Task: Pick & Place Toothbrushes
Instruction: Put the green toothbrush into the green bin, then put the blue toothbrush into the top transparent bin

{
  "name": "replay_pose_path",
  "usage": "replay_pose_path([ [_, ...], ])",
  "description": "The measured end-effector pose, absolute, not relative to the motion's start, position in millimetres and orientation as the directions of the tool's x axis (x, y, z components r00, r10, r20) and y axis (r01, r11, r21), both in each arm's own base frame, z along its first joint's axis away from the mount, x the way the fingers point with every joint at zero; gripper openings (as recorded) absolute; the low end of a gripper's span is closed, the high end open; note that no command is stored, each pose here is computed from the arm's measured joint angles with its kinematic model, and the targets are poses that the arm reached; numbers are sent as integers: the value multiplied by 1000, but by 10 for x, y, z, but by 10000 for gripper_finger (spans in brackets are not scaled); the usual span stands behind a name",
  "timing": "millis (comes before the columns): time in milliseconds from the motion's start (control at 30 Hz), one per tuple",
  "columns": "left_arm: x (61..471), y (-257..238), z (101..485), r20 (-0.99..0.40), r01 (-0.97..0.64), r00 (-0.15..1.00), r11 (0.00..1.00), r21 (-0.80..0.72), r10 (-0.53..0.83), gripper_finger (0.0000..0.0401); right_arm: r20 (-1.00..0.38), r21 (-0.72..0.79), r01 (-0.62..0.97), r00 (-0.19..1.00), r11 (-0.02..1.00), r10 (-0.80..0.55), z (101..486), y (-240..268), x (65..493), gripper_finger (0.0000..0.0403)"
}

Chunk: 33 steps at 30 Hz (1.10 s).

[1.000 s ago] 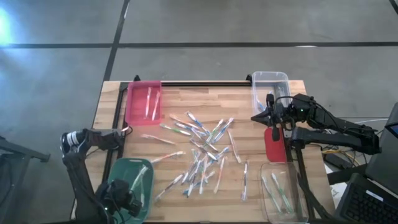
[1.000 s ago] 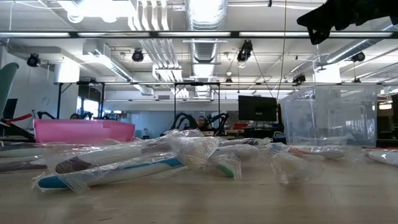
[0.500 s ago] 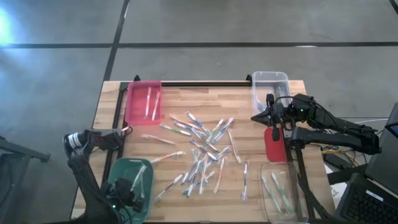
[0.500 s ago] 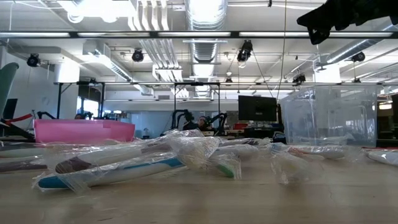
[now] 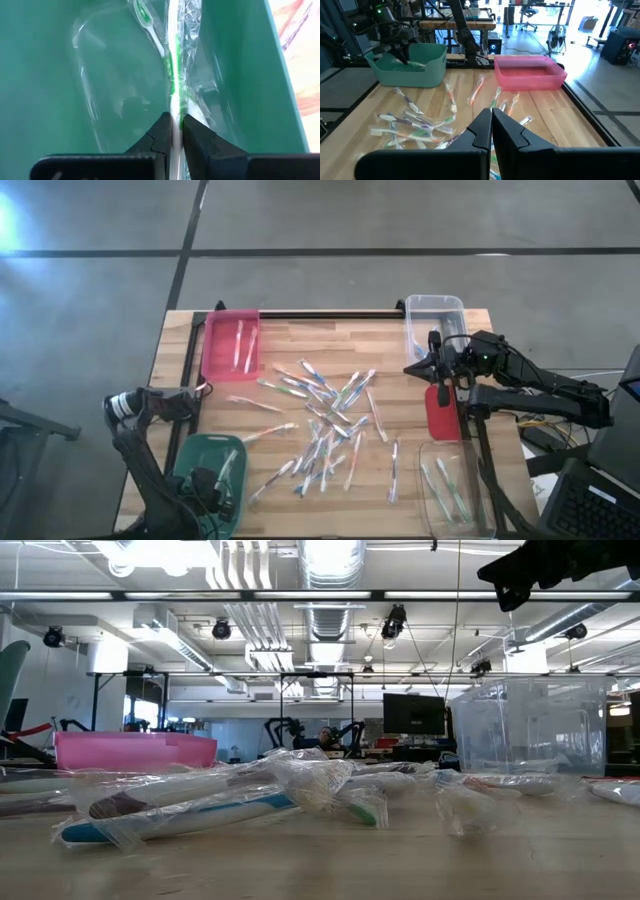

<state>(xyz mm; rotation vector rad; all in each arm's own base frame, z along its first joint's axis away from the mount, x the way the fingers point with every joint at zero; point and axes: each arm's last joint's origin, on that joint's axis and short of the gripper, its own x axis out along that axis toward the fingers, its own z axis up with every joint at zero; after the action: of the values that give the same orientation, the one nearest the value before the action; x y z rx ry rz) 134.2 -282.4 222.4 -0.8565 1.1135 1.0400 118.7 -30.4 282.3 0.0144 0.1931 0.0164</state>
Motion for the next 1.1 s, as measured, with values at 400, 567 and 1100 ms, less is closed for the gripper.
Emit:
replay_pose_path([
  [400, 1344, -2829, 2223, -971, -949, 109, 312, -38, 213, 39, -192, 14, -15, 981, 1000, 17, 2823, -304, 1187, 8],
  [567, 1343, -2827, 2223, -971, -949, 108, 312, -36, 215, 66, -192, 14, -15, 981, 1000, 17, 2823, -304, 1187, 8],
  [1100, 1340, -2830, 2224, -974, -950, 96, 312, -28, 207, 108, -192, 15, -14, 981, 1000, 17, 2824, -304, 1187, 8],
])
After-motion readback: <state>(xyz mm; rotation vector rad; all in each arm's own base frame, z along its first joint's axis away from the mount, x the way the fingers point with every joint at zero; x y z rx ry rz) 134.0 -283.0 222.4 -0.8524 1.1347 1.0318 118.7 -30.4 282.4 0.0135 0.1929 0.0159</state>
